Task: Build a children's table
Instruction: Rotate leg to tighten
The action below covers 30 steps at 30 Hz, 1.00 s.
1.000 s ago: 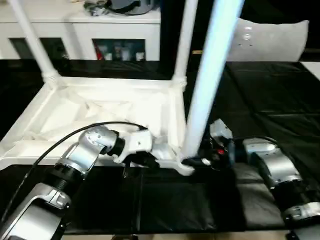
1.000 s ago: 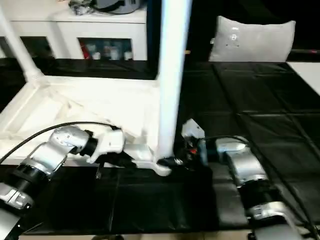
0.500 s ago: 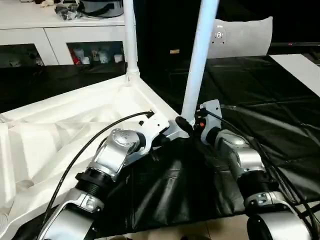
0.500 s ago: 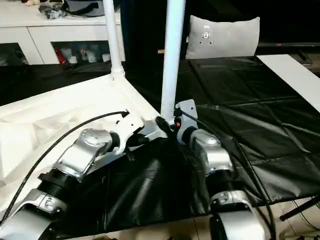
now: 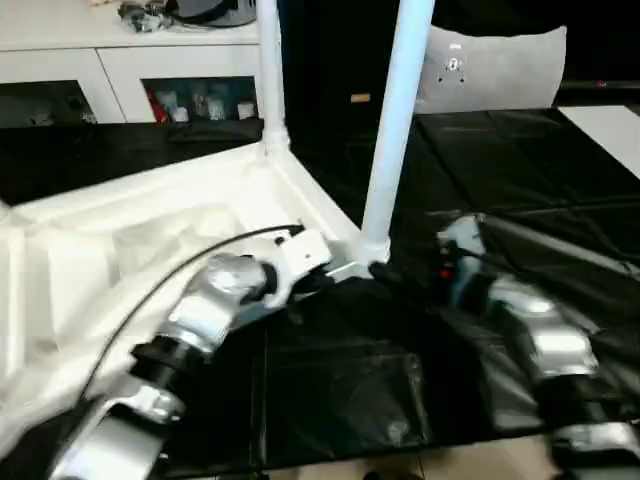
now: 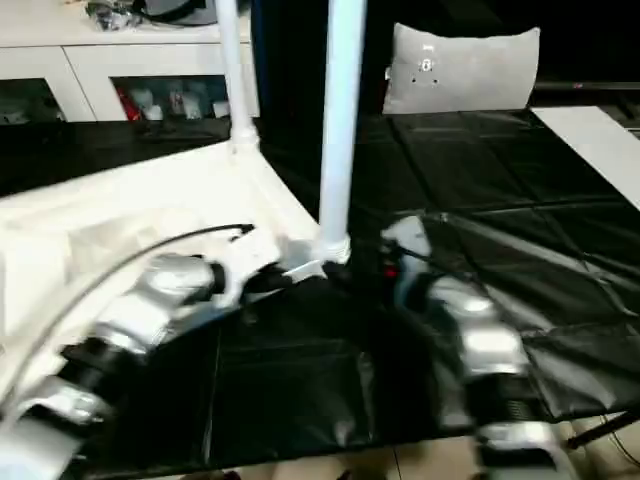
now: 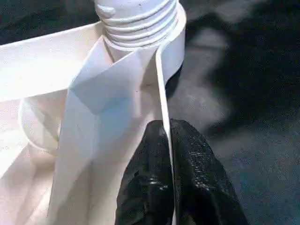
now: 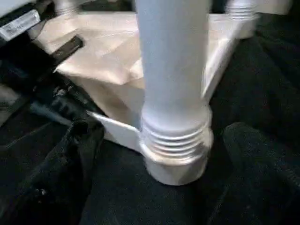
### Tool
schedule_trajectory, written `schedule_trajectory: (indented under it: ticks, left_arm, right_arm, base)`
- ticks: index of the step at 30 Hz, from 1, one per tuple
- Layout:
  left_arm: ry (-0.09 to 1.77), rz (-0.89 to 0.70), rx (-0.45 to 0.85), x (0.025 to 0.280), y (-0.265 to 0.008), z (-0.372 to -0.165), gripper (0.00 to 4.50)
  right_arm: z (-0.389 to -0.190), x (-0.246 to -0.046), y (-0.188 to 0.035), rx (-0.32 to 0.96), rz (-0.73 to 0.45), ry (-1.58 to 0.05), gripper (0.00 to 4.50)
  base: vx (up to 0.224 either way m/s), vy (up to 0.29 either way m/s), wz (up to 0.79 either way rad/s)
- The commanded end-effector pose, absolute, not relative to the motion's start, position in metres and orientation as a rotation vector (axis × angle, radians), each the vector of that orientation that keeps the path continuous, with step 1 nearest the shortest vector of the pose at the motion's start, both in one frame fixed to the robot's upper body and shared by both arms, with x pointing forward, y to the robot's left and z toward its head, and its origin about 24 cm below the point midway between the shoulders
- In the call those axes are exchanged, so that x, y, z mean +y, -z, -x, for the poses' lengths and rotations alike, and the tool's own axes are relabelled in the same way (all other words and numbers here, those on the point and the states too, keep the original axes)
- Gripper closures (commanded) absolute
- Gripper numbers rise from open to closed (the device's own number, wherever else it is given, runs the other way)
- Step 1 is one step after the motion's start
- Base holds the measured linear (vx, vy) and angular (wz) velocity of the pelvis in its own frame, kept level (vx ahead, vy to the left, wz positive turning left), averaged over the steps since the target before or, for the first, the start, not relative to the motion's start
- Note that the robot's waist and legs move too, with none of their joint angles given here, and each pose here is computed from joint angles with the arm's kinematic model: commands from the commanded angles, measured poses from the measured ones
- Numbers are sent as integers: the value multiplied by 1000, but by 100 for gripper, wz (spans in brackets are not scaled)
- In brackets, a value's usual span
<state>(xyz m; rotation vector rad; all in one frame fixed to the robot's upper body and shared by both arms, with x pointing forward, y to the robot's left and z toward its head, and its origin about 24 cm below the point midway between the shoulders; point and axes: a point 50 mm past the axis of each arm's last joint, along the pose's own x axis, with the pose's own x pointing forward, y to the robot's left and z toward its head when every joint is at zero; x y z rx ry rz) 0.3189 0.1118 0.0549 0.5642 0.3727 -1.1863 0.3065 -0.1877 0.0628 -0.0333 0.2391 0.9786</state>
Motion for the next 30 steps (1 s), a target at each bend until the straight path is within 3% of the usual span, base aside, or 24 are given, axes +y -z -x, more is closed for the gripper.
schedule_trajectory:
  ticks: [1,6,9,15,30]
  left_arm:
    - [1360,-641,381,108,-50,-308,450]
    - [1495,-700,399,112,-49,-301,450]
    - [1605,-761,420,116,-50,-298,450]
    - [1691,-783,399,113,-54,-297,450]
    - [1743,-782,400,111,-53,-295,450]
  right_arm:
    - [-306,-187,-69,221,89,-1054,5]
    - [-305,-190,-75,222,166,-1128,5]
    - [-301,-185,-74,254,237,-1263,5]
    - [-293,-174,-68,306,240,-1399,5]
    - [-290,-165,-60,348,196,-1469,129]
  base:
    - [0,0,0]
    - [0,0,0]
    - [0,0,0]
    - [0,0,0]
    - [0,0,0]
